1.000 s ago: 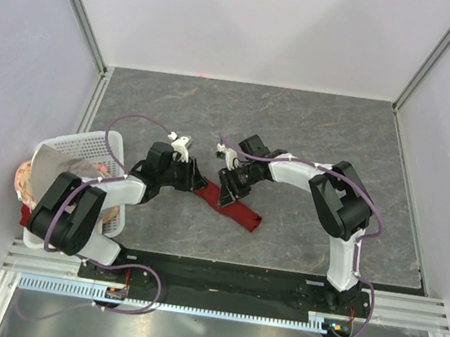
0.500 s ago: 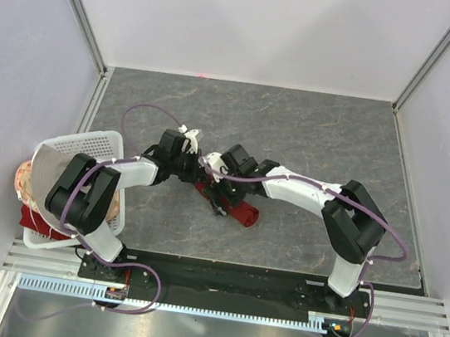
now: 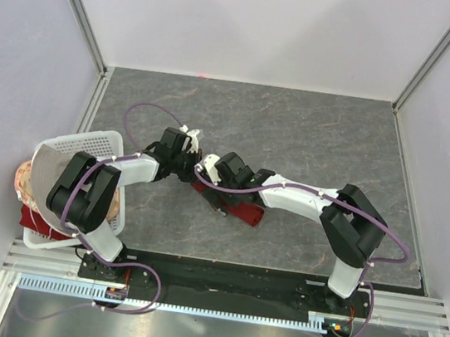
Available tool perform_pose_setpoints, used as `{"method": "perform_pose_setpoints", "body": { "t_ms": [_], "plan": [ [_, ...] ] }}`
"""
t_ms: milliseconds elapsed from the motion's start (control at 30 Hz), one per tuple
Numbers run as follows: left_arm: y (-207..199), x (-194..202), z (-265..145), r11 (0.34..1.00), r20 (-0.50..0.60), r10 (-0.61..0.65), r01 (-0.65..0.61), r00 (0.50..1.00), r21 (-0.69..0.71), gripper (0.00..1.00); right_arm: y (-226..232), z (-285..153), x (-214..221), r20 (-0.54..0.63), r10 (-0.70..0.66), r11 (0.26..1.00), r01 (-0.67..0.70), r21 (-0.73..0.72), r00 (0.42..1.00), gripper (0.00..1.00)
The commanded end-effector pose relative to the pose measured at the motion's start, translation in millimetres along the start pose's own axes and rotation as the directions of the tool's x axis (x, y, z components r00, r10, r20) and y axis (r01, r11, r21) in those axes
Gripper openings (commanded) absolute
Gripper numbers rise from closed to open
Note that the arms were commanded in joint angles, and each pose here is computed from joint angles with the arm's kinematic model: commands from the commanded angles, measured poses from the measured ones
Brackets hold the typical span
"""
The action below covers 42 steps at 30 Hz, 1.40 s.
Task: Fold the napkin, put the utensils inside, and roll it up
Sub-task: Roll the napkin with the utensil
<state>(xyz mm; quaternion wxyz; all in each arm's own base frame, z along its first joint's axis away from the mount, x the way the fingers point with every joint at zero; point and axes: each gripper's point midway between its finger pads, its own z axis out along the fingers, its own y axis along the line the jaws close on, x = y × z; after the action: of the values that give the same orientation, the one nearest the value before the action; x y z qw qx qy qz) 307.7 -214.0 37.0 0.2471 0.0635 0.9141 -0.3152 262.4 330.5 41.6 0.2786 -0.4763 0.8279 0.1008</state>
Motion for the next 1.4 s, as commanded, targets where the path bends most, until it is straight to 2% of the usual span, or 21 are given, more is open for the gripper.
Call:
{"method": "perform_pose_setpoints", "body": {
  "t_ms": [0, 333, 433, 600, 667, 733, 767, 800, 867, 900, 1067, 1200, 1367],
  "plan": [
    [-2.5, 5.1, -2.4, 0.998, -0.035, 0.055, -0.054, 0.998, 0.015, 0.02, -1.2, -7.5, -19.9, 0.080, -0.011, 1.000, 0.011, 0.004, 0.997, 0.90],
    [-5.6, 1.5, -3.7, 0.998, -0.024, 0.062, -0.061, 0.998, 0.021, 0.02, 21.1, 11.6, -7.9, 0.022, 0.004, 0.990, -0.001, -0.140, 1.000, 0.91],
    [-6.0, 1.9, -4.7, 0.998, -0.022, 0.065, -0.065, 0.998, 0.020, 0.02, 18.3, 13.8, -4.9, 0.012, 0.025, 0.989, -0.023, -0.144, 1.000, 0.90],
    [-8.2, -3.7, -5.4, 0.998, -0.009, 0.065, -0.064, 0.998, 0.020, 0.02, 3.3, 21.4, 9.1, -0.042, 0.100, 0.985, -0.105, -0.135, 0.994, 0.83],
    [-10.9, -10.9, -6.0, 0.998, 0.006, 0.063, -0.063, 0.998, 0.022, 0.04, -4.0, 21.8, 15.0, -0.058, 0.140, 0.982, -0.146, -0.119, 0.988, 0.73],
    [-12.9, -15.3, -6.3, 0.998, 0.015, 0.054, -0.055, 0.998, 0.023, 0.13, -7.2, 22.4, 23.1, -0.076, 0.167, 0.978, -0.175, -0.110, 0.983, 0.62],
    [-15.8, -21.3, -7.1, 0.998, 0.028, 0.054, -0.055, 0.998, 0.026, 0.17, -9.3, 21.8, 25.4, -0.080, 0.187, 0.975, -0.195, -0.105, 0.979, 0.60],
    [-16.7, -24.7, -8.0, 0.998, 0.038, 0.050, -0.051, 0.998, 0.022, 0.30, -9.3, 22.6, 31.9, -0.095, 0.196, 0.974, -0.205, -0.097, 0.976, 0.58],
    [-21.5, -33.8, -10.5, 0.999, 0.060, 0.044, -0.046, 0.997, 0.026, 0.43, -11.6, 23.2, 37.8, -0.105, 0.211, 0.972, -0.219, -0.082, 0.972, 0.56],
    [-21.9, -38.3, -11.5, 0.999, 0.074, 0.041, -0.043, 0.996, 0.015, 0.55, -13.4, 24.3, 43.4, -0.114, 0.227, 0.970, -0.235, -0.062, 0.967, 0.55],
    [-22.3, -68.9, -30.3, 0.998, 0.170, 0.020, -0.009, 0.985, -0.067, 0.77, -30.0, 26.5, 61.1, -0.118, 0.372, 0.928, -0.373, 0.021, 0.920, 0.51],
    [-9.2, -89.3, -48.4, 0.989, 0.246, -0.005, 0.042, 0.969, -0.145, 0.87, -50.1, 22.0, 74.0, -0.089, 0.473, 0.880, -0.465, 0.095, 0.877, 0.51],
    [4.0, -101.1, -70.0, 0.982, 0.296, -0.054, 0.104, 0.954, -0.158, 0.90, -85.6, 11.5, 85.8, -0.041, 0.575, 0.808, -0.560, 0.181, 0.817, 0.51]
  ]
}}
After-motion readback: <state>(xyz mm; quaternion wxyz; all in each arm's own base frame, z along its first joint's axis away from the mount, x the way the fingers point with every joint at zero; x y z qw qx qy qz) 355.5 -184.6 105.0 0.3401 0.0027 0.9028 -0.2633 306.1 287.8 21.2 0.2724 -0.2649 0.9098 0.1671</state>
